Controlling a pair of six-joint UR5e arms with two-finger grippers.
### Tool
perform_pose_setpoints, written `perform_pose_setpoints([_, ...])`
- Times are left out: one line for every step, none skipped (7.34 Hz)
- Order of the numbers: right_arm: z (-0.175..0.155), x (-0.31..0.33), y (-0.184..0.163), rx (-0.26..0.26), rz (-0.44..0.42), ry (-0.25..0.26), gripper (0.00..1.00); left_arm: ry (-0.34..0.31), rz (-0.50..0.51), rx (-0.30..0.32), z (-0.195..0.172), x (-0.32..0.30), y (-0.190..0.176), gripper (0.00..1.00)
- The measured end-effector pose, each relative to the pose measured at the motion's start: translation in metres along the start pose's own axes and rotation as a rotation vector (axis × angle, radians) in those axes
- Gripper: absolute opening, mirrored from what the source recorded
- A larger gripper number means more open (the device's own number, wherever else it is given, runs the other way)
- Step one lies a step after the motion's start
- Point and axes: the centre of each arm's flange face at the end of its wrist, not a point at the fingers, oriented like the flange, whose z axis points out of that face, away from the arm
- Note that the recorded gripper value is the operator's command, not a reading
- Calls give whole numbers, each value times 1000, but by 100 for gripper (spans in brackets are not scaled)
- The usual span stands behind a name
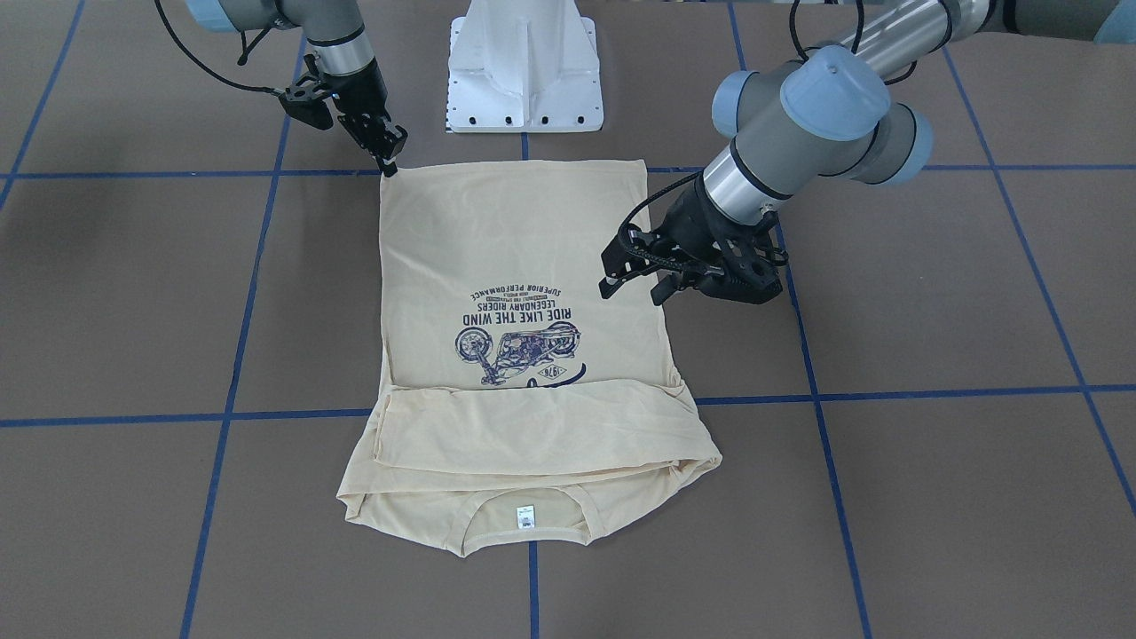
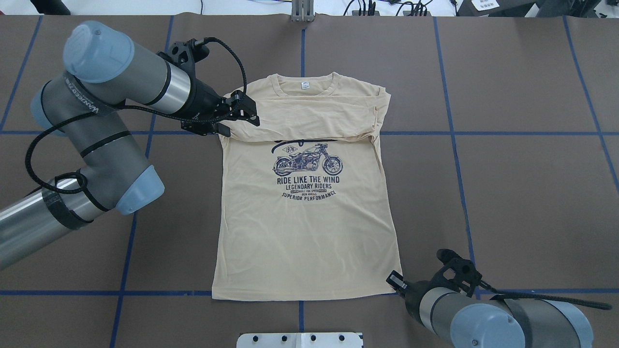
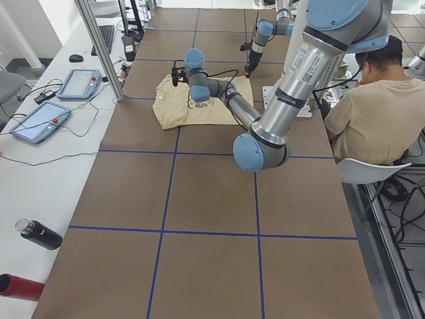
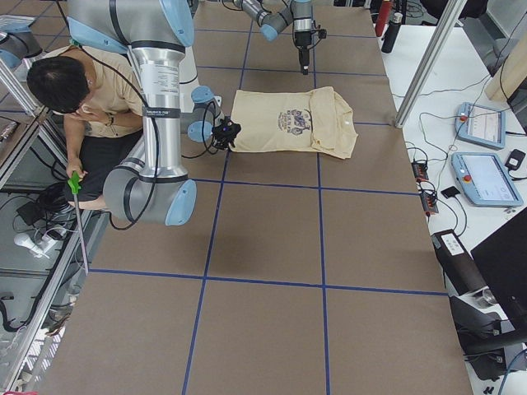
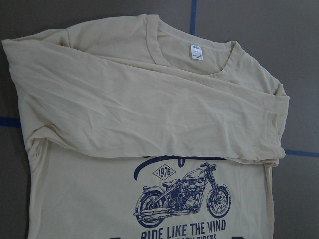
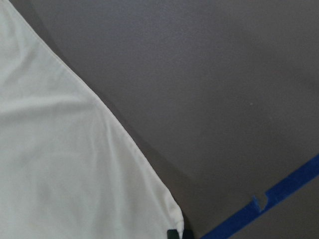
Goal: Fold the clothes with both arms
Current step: 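Release the sleeve with the left gripper while the right gripper moves to the hem corner, then lower the left gripper to the other hem corner and grasp both hem corners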
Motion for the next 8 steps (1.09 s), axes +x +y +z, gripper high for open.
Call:
perform_pose_setpoints([-10, -4, -1, -10, 3, -15, 0, -21, -35, 16, 8, -13, 15, 80])
perform_pose_setpoints([-20, -8, -2, -19, 7, -29, 0, -45, -84, 33, 20, -30, 51, 82])
perform_pose_setpoints([-25, -11, -4, -23, 10, -38, 0, -75, -142, 30, 26, -48, 99, 81])
perform_pose_setpoints([-27, -12, -4, -24, 12, -42, 0, -119, -192, 16, 30, -58, 151, 81])
perform_pose_setpoints([-28, -13, -5, -25, 14, -44, 0, -167, -228, 9, 37, -62, 194, 79])
perform_pose_setpoints([-28, -15, -5, -25, 16, -47, 0, -213, -255, 1, 44, -66, 221, 77])
perform_pose_setpoints([-29, -16, -5, -25, 17, -49, 0, -256, -287, -12, 52, -74, 243, 72])
perform_pose_setpoints([-29, -16, -5, -26, 18, -50, 0, -289, -312, -25, 58, -83, 259, 71])
